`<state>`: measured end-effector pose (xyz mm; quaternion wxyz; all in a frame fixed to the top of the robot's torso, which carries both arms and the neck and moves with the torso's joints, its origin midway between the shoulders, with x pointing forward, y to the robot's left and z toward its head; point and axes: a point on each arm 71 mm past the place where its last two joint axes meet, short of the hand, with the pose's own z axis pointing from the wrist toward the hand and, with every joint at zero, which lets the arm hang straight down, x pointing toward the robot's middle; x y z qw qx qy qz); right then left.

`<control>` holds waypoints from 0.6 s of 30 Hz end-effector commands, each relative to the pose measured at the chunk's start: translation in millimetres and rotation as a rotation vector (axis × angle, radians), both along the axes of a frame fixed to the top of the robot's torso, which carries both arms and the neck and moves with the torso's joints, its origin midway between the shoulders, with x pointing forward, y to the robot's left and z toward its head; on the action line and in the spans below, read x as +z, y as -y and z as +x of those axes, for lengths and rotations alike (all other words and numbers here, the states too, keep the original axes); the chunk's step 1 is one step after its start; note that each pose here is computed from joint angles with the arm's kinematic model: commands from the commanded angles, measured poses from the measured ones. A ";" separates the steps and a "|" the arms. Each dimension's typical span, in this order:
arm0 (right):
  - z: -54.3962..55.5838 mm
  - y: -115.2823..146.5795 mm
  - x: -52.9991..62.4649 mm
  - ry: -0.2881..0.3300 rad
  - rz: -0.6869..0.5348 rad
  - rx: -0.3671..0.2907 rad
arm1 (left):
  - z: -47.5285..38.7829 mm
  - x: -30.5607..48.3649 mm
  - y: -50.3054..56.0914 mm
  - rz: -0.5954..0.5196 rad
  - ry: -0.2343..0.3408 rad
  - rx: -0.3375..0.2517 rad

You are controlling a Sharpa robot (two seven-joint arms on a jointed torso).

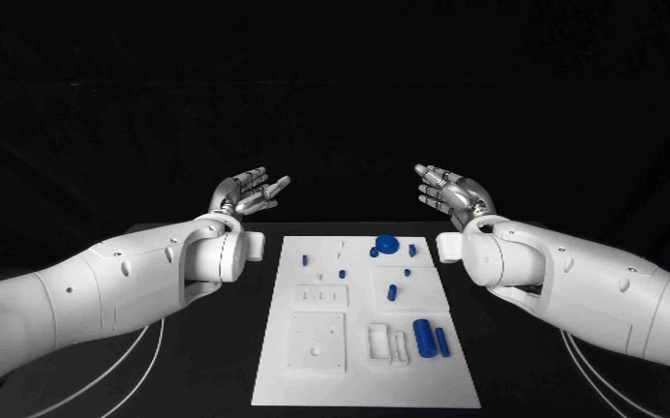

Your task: Assemble the parts on the task board

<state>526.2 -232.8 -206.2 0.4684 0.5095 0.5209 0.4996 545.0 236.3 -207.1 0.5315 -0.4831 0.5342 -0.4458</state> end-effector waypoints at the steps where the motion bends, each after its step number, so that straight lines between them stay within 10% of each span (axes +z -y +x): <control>1: 7.3 -6.4 -3.0 -0.096 -0.022 0.211 | 9.6 0.2 0.8 -0.042 -0.088 -0.075; 13: 24.9 7.9 3.0 -0.164 -0.060 0.292 | 20.6 7.6 -6.0 -0.025 -0.097 -0.075; 18: 30.6 16.1 9.6 -0.016 -0.219 0.240 | 19.7 9.9 -9.1 -0.033 -0.069 -0.094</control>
